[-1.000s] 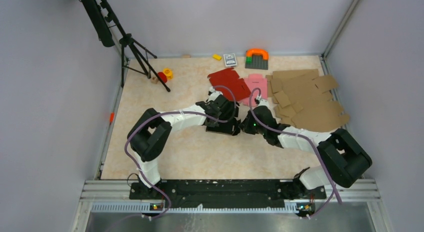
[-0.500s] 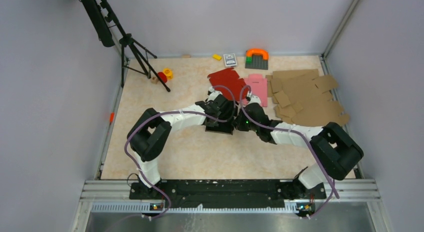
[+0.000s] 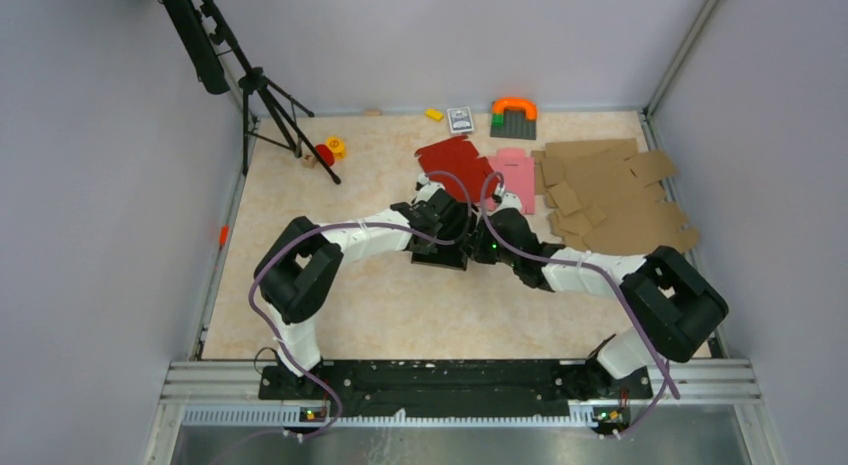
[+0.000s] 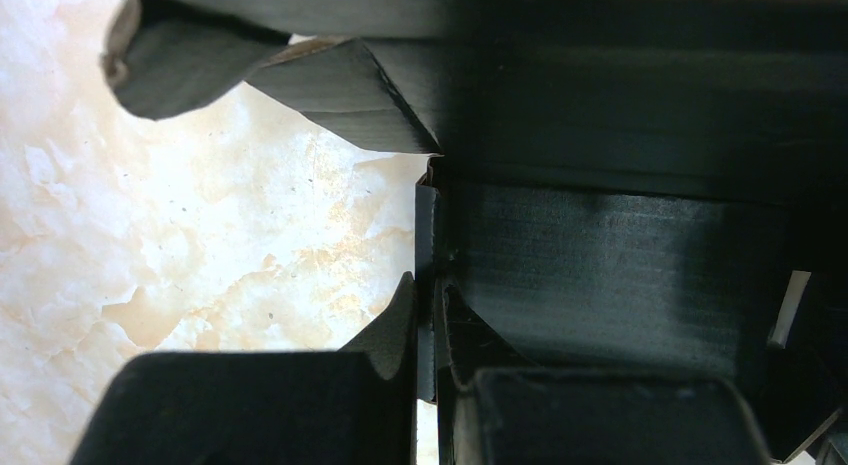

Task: Fold the paper box
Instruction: Fold the paper box at the center of the board.

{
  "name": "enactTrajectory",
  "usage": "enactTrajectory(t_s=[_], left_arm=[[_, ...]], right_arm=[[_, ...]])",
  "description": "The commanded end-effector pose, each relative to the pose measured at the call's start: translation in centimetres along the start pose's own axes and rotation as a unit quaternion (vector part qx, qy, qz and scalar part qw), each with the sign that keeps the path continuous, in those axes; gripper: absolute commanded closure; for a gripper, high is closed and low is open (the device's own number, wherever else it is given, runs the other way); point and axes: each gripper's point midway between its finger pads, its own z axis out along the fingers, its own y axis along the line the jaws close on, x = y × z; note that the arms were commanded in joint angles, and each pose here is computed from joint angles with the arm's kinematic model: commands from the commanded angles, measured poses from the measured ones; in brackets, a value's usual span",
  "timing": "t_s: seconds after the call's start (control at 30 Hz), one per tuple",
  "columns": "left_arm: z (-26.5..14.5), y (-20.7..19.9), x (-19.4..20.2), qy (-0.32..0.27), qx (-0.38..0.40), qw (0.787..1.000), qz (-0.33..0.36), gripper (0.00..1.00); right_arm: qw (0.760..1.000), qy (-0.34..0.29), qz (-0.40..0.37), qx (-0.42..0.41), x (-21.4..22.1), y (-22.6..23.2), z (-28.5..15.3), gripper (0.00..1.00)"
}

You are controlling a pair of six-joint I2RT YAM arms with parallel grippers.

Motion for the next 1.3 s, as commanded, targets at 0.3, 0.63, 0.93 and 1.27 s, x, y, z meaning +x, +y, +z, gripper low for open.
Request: enactTrajectory(t_s=[0.3,0.63,0.93,1.27], left_arm=[[-0.4,-1.3,0.4,0.012,0.031,0.999,-0.009,1.0],[-0.4,-1.3,0.4,0.012,0.031,0.999,-0.008,1.0],[-0.5,-1.2,0.4,0.011,0.029,0.999,-0.009,1.0],[-0.4,-1.1,0.5,0.016,0.024,1.0,-0.008,1.0]], right_arm=[[0.999,0.01,0.01,-0.03,-0.1,1.4,0.8,0.74],[1.0,0.026,0.005,-0.008,0.3,0.8,1.3,1.0],[0.996,0.049,-0.017,0.078,0.5,-0.7,1.7,0.93],[0.982,0.062,-0.047,0.171,1.1,-1.8,1.9,0.9]])
